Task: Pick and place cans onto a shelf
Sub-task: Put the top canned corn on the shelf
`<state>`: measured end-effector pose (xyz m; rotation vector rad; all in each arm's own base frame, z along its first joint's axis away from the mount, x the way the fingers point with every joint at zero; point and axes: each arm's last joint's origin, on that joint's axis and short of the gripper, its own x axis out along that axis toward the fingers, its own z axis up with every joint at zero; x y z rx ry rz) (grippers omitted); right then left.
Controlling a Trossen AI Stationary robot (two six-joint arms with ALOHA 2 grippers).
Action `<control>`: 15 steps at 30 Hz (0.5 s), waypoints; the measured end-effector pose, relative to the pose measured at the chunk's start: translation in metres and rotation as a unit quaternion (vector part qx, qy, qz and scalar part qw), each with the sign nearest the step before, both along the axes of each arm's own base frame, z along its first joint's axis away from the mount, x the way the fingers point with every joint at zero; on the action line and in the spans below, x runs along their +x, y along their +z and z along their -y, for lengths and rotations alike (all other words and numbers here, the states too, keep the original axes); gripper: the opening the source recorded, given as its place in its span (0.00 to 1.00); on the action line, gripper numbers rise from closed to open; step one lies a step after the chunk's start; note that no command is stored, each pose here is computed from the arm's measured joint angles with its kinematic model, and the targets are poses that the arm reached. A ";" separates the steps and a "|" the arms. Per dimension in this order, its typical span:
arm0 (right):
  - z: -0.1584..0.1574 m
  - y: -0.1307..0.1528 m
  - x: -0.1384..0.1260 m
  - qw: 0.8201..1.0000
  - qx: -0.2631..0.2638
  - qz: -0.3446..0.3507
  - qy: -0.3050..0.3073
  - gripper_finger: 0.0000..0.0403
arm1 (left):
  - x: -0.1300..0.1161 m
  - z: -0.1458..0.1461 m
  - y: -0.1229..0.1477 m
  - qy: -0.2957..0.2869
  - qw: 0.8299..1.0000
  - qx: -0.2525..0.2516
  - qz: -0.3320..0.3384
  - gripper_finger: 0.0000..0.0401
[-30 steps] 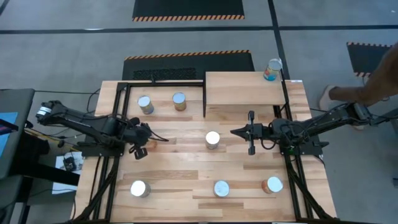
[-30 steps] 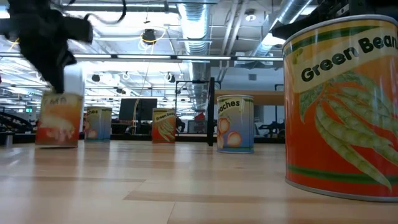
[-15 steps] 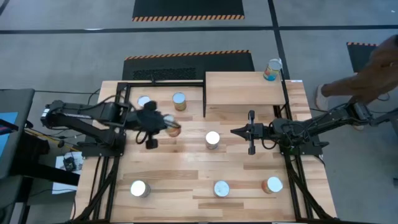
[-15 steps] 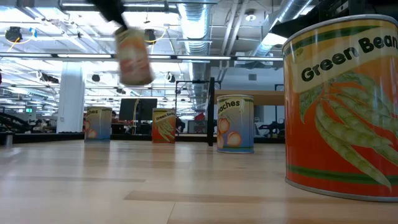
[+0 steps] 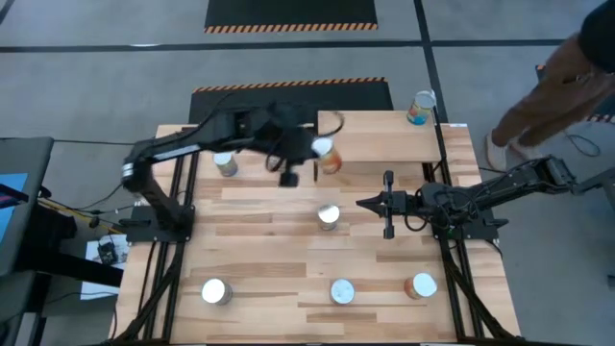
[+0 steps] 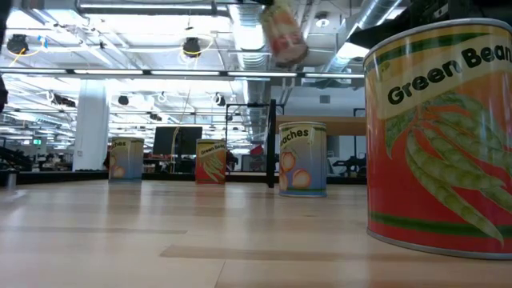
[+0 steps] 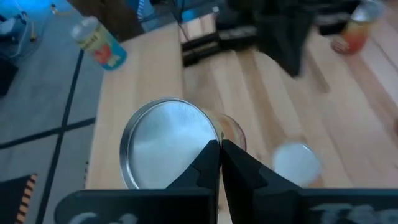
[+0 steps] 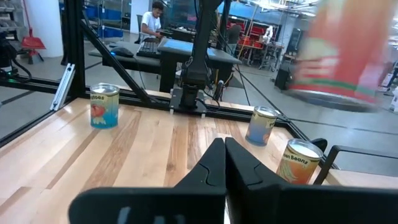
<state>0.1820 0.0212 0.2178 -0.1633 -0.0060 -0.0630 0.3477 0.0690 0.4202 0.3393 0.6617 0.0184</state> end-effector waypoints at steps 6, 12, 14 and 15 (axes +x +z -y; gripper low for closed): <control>0.000 -0.002 0.000 1.000 -0.002 -0.010 0.000 0.01 | 0.037 -0.043 -0.013 0.000 1.000 -0.019 -0.006 0.00; 0.000 -0.003 0.000 1.000 -0.002 -0.015 0.000 0.02 | 0.067 -0.074 -0.049 0.007 0.999 -0.034 -0.033 0.00; 0.000 -0.003 0.000 1.000 -0.002 -0.015 0.000 0.01 | 0.075 -0.078 -0.059 0.009 0.999 -0.035 -0.038 0.00; 0.000 -0.003 0.000 1.000 -0.002 -0.015 0.000 0.01 | 0.078 -0.080 -0.063 0.009 0.998 -0.036 -0.042 0.00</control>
